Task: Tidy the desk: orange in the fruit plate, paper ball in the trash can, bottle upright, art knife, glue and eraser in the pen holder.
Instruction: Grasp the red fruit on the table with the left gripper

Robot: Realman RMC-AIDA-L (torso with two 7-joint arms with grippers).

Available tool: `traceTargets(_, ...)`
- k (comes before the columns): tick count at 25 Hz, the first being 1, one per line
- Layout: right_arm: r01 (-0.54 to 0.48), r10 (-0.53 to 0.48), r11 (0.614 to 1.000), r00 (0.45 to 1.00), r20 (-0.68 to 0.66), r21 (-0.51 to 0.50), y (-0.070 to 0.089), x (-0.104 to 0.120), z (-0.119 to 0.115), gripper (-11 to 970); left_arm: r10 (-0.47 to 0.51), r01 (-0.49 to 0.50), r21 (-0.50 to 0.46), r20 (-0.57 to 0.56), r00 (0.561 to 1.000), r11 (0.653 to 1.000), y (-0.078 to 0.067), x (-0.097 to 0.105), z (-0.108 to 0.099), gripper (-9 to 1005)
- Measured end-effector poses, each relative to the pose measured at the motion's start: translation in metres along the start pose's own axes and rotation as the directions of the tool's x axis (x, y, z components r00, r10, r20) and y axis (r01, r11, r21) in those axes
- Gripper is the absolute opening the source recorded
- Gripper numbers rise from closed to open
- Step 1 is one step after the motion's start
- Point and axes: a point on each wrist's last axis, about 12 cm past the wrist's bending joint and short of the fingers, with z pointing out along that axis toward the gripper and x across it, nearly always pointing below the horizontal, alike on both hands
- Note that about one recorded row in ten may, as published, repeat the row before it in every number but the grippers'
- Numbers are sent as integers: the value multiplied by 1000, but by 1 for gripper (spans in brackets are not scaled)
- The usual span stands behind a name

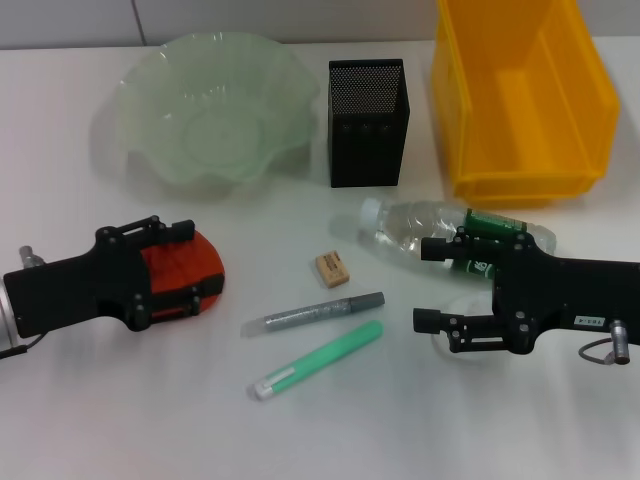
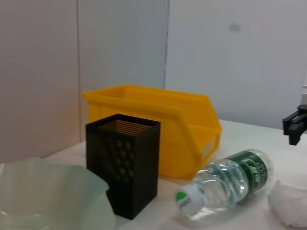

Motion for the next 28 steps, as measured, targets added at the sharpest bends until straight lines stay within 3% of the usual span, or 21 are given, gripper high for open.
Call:
traceTargets(9,-7,7,1000,1000,0,-1,-1,-1,0,818,12,-13,-56,-16,1000,998,5,4,-4,702)
traceTargets(14,-5,5,1000,1000,0,-4,-2,-3,1,819,5,-13,-95,-87,996,995,6,14,1,694)
traceTargets(25,-7,7,1000,1000,-10,-2,-5,-4,2,818,54,-63,-87,-102,993,994,5,15,4,677)
traceTargets(28,-7,7,1000,1000,-11,-1,-5,-4,2,818,54,-63,-89,-103,993,994,5,16,4,612)
